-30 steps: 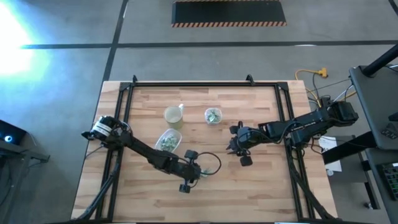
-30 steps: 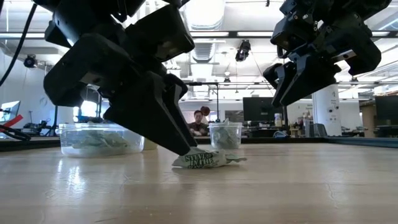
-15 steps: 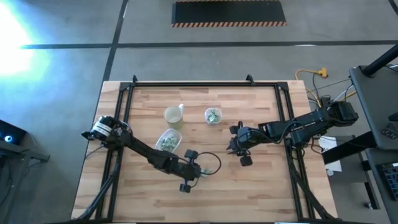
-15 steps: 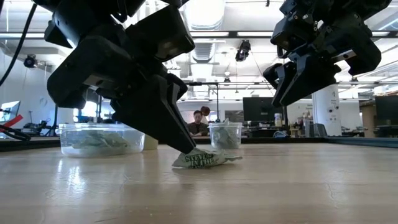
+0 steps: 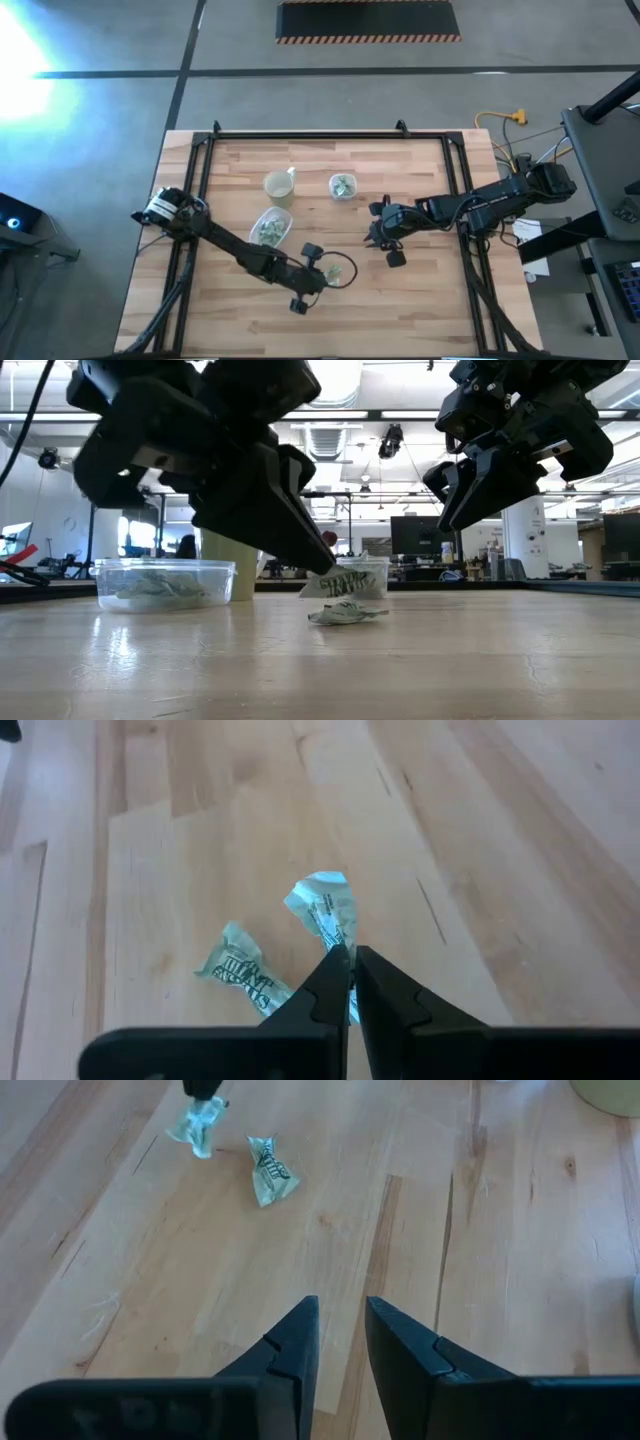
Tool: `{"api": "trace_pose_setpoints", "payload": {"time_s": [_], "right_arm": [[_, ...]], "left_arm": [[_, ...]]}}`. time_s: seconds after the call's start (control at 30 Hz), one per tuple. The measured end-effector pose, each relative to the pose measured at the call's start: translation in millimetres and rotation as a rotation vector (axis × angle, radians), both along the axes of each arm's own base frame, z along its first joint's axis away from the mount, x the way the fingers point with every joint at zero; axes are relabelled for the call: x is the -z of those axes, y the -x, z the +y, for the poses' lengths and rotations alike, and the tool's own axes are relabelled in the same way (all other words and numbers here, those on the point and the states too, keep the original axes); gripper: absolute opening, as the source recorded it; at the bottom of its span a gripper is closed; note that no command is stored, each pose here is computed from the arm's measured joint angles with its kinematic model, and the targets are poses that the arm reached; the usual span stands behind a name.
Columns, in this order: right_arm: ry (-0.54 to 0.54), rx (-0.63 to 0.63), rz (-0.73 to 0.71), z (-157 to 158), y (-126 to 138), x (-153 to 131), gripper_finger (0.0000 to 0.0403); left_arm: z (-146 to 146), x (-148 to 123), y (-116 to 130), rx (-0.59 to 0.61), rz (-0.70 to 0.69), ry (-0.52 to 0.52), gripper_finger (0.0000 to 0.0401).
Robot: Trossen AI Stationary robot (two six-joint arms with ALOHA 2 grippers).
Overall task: Pick and place items into bin
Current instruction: Put the stevia packet into the bottom transparent bin
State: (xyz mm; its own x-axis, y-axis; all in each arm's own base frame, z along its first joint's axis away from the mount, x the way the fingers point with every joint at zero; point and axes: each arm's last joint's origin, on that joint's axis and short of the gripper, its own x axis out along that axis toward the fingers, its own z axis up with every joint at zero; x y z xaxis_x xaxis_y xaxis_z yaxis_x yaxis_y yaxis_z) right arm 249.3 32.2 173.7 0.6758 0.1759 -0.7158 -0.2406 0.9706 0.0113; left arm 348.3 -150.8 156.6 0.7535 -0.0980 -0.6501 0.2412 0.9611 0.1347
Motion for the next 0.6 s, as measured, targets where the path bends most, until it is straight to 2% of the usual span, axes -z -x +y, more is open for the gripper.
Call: {"api": "trace_pose_setpoints", "payload": {"time_s": [0.1, 0.37, 0.6], "right_arm": [[0.000, 0.000, 0.000, 0.0, 0.0, 0.0, 0.0073], [0.000, 0.001, 0.000, -0.1, 0.0, 0.0, 0.0073], [0.002, -0.002, -0.002, 0.0, 0.0, 0.0, 0.0073]], "left_arm": [[0.1, -4.3, 1.4, -0.029, -0.018, -0.028, 0.0000], [3.5, -20.8, 19.8, -0.199, -0.030, -0.180, 0.0000], [12.5, -34.1, 53.9, -0.456, 0.043, -0.307, 0.0000]]}}
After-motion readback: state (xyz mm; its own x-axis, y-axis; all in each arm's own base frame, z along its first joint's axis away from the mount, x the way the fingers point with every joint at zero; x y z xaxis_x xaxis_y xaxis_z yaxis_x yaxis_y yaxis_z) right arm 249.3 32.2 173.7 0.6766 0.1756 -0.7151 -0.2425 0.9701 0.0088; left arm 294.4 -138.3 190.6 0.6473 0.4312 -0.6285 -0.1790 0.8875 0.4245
